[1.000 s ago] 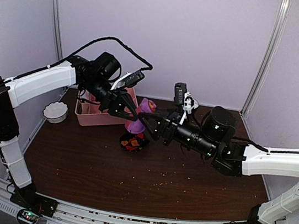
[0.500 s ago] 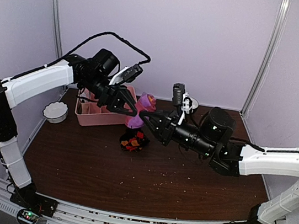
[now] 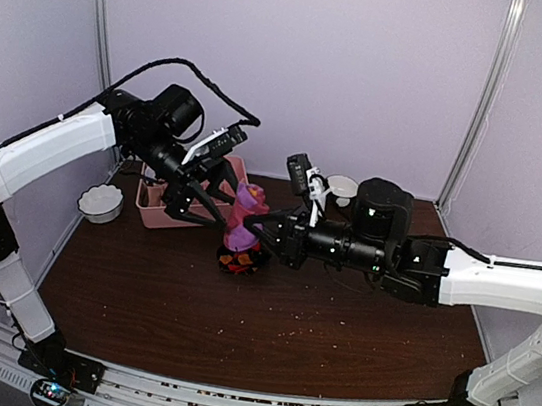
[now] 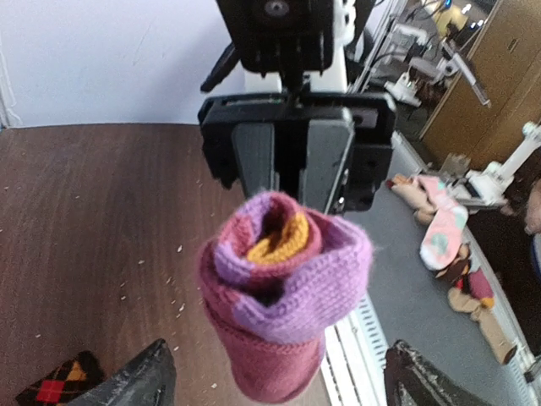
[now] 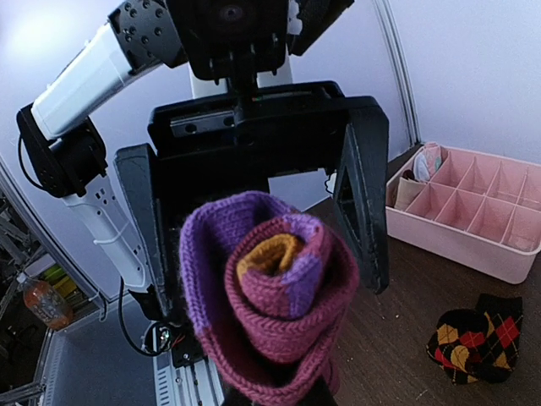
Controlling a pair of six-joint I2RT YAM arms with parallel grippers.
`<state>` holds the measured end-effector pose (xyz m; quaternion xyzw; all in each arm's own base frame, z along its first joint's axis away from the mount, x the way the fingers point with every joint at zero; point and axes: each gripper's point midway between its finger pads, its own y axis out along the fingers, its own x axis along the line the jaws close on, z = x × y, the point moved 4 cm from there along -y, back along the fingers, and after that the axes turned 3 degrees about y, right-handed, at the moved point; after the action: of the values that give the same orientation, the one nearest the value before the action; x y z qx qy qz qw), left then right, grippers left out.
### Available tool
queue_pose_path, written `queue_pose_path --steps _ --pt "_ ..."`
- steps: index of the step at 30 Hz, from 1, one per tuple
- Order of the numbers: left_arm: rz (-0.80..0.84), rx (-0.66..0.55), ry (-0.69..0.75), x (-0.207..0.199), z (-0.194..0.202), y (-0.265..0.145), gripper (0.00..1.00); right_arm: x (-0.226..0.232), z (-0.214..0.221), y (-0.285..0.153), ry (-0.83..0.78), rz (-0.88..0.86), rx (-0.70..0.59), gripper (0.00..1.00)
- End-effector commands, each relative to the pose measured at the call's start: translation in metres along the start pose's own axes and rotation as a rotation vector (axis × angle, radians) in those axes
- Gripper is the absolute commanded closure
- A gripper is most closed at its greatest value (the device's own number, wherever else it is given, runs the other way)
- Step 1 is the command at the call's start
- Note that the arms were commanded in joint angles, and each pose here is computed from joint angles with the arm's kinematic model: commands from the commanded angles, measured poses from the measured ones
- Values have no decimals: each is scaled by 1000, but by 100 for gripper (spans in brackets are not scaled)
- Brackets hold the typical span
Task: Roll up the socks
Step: Pass from the left arm to the right, then pass from the right arm to the left
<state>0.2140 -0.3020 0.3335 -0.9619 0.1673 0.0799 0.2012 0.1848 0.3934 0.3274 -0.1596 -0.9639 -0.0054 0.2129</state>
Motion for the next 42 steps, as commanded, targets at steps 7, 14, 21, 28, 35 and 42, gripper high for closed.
queue_pose_path --steps 7,14,21,28,35,42 --pt "-394 313 276 -21 -14 -61 2 -7 57 7 -107 119 412 100" --pt "-427 405 212 -38 28 -86 2 5 57 12 -161 92 435 100" --pt "-402 301 285 -49 32 -74 2 19 52 24 -203 45 435 100" --pt "-288 221 192 -41 22 -39 7 30 45 37 -237 9 407 100" --pt "-157 139 122 -50 29 -17 14 44 34 41 -200 -73 347 100" --pt "-114 137 96 -44 30 -5 23 46 34 42 -197 -79 366 100"
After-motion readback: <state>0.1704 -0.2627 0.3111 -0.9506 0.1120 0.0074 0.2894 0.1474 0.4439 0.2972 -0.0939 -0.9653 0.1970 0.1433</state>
